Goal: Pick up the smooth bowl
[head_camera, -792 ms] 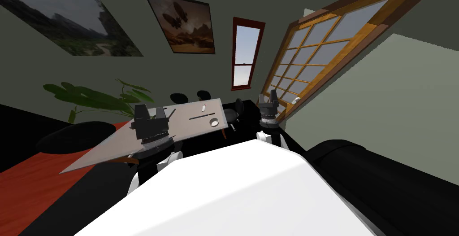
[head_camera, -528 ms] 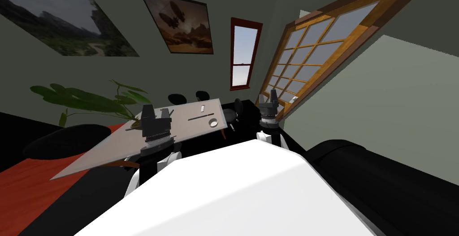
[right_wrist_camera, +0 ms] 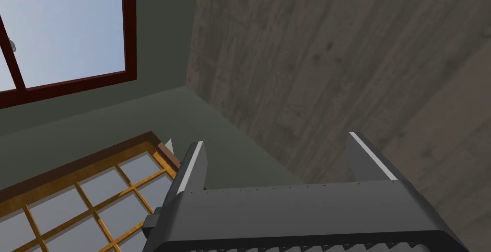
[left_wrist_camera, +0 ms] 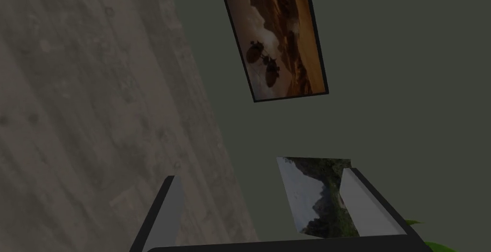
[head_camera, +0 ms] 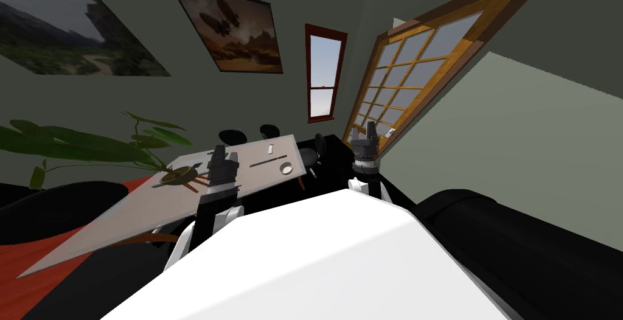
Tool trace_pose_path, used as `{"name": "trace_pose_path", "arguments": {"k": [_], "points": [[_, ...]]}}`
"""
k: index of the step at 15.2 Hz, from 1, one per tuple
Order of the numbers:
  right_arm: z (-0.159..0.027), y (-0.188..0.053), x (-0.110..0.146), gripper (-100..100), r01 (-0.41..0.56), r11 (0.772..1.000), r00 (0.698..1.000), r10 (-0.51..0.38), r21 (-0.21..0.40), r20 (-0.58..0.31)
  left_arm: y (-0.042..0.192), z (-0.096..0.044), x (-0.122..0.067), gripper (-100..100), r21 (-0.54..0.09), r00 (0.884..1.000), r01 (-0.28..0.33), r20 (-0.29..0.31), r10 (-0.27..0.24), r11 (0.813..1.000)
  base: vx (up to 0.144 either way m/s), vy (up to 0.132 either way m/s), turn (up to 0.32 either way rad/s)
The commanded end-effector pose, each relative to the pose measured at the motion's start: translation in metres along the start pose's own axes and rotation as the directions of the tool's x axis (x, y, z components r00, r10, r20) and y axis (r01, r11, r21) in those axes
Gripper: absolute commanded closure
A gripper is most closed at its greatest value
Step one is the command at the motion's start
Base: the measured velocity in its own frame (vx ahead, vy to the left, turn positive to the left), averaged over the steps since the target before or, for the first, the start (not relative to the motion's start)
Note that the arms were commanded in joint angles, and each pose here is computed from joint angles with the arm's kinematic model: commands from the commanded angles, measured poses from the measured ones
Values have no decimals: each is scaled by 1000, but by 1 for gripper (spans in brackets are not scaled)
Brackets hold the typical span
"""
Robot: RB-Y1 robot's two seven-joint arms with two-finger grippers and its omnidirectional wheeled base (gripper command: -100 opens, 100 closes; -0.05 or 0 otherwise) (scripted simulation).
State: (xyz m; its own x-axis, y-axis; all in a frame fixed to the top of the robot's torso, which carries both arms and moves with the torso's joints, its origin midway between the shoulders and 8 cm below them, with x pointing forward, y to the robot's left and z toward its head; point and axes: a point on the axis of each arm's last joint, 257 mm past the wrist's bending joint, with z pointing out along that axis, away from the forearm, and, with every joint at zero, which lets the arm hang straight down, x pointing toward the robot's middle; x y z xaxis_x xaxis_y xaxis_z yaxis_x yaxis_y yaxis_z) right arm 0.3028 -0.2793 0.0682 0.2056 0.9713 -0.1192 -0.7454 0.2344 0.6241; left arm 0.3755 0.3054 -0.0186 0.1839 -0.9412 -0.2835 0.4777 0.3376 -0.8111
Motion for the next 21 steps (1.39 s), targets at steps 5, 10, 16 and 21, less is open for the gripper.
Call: {"name": "trace_pose_path", "arguments": {"k": [5, 10, 16, 21], "points": [[0, 0, 0, 0, 0, 1000, 1000, 0, 0, 0, 63, -1, -1, -100, -165, 1000, -4, -20, 1, 986, 15, 2, -121], [0, 0, 0, 0, 0, 1000, 1000, 0, 0, 0, 109, -8, -5, -100, -288, 1000, -4, -24, -3, 958, 16, 1, -125], [0, 0, 0, 0, 0, 1000, 1000, 0, 0, 0, 173, -23, -14, -100, -454, 1000, 3, -18, -13, 891, 13, 1, -124], [0, 0, 0, 0, 0, 1000, 1000, 0, 0, 0, 205, -37, -17, -100, -543, 1000, 8, -13, -18, 840, 14, 2, -104]]}}
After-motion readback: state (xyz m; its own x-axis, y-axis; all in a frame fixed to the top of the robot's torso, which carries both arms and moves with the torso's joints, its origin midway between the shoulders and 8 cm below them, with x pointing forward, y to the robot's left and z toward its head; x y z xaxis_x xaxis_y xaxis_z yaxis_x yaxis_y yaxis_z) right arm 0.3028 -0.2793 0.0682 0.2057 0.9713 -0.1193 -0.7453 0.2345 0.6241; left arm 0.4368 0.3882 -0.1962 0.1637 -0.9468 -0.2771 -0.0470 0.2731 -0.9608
